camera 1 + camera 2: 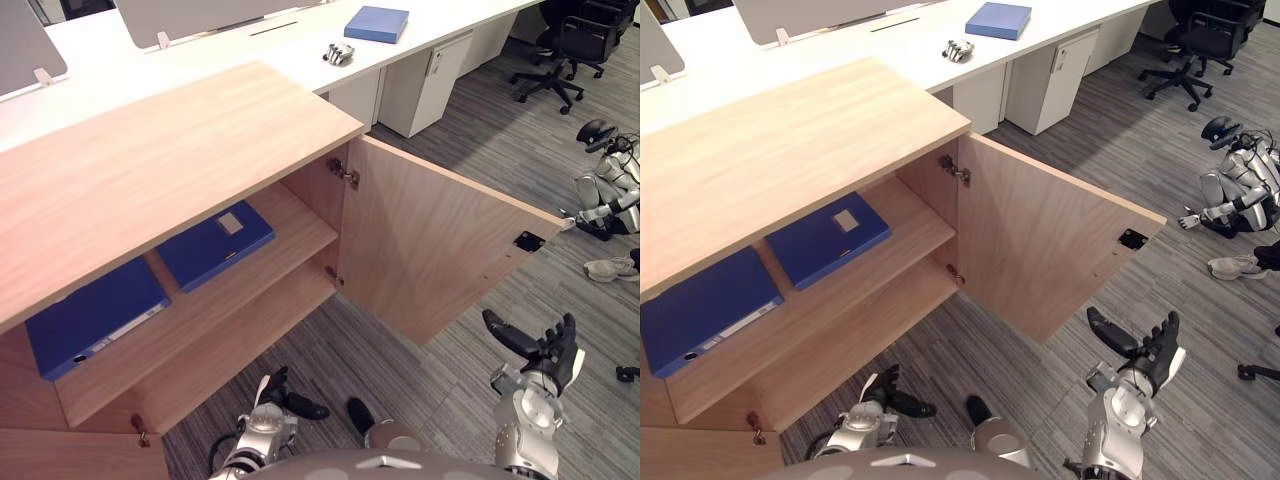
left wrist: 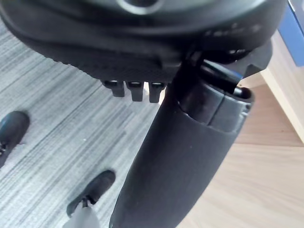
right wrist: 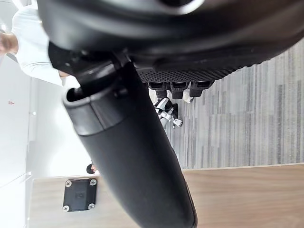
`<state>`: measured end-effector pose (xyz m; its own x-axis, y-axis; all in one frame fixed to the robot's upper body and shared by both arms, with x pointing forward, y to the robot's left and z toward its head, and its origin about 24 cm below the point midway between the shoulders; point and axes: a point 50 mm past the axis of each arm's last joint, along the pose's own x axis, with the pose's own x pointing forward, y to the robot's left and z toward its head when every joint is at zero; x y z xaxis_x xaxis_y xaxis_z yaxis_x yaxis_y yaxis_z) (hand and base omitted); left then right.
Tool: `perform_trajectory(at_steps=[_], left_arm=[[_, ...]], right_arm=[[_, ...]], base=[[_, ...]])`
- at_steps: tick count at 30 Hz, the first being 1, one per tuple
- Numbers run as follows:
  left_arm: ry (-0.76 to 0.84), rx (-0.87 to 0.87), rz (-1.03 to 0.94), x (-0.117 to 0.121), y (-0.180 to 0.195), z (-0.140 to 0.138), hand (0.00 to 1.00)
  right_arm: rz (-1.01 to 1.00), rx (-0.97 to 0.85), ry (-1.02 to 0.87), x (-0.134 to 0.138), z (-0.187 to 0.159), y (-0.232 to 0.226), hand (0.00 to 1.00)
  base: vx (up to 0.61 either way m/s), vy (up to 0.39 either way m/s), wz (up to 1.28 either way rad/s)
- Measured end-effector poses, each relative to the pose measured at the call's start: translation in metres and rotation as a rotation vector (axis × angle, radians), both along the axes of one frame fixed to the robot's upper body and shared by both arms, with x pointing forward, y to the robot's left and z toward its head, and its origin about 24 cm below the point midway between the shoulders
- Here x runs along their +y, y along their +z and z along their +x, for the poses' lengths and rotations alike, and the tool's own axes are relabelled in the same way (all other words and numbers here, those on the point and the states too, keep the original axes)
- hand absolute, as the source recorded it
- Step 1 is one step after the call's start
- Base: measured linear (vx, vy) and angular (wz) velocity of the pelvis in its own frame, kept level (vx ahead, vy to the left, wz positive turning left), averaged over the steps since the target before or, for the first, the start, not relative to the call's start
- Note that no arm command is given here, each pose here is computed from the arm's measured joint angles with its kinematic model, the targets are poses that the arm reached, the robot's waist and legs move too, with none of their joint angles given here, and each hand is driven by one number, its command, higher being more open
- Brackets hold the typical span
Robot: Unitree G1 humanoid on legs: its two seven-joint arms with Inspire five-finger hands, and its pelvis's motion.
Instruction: Walk over to the cabinet, pick up the folder, carry it to the office cabinet, place the folder inside the office cabinet, then close the office cabinet door
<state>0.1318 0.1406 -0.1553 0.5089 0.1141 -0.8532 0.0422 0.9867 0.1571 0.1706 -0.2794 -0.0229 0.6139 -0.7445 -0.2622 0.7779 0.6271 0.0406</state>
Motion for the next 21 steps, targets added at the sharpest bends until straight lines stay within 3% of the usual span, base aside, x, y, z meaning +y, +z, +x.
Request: perform_trajectory(at_steps=[9, 21], left_arm=[[-0.020, 0.086, 0.020, 0.012, -0.009, -0.027, 1.00], [-0.046, 0.088, 0.042, 0.019, -0.009, -0.030, 1.00]], right_arm=[[-0.088, -0.081, 0.071, -0.016, 0.028, 0.027, 1.00], [-0.180, -0.094, 0.135, -0.038, 0.057, 0.049, 1.00]], base=[[-0.01, -0.011, 0.02], [0.02, -0.024, 0.04]])
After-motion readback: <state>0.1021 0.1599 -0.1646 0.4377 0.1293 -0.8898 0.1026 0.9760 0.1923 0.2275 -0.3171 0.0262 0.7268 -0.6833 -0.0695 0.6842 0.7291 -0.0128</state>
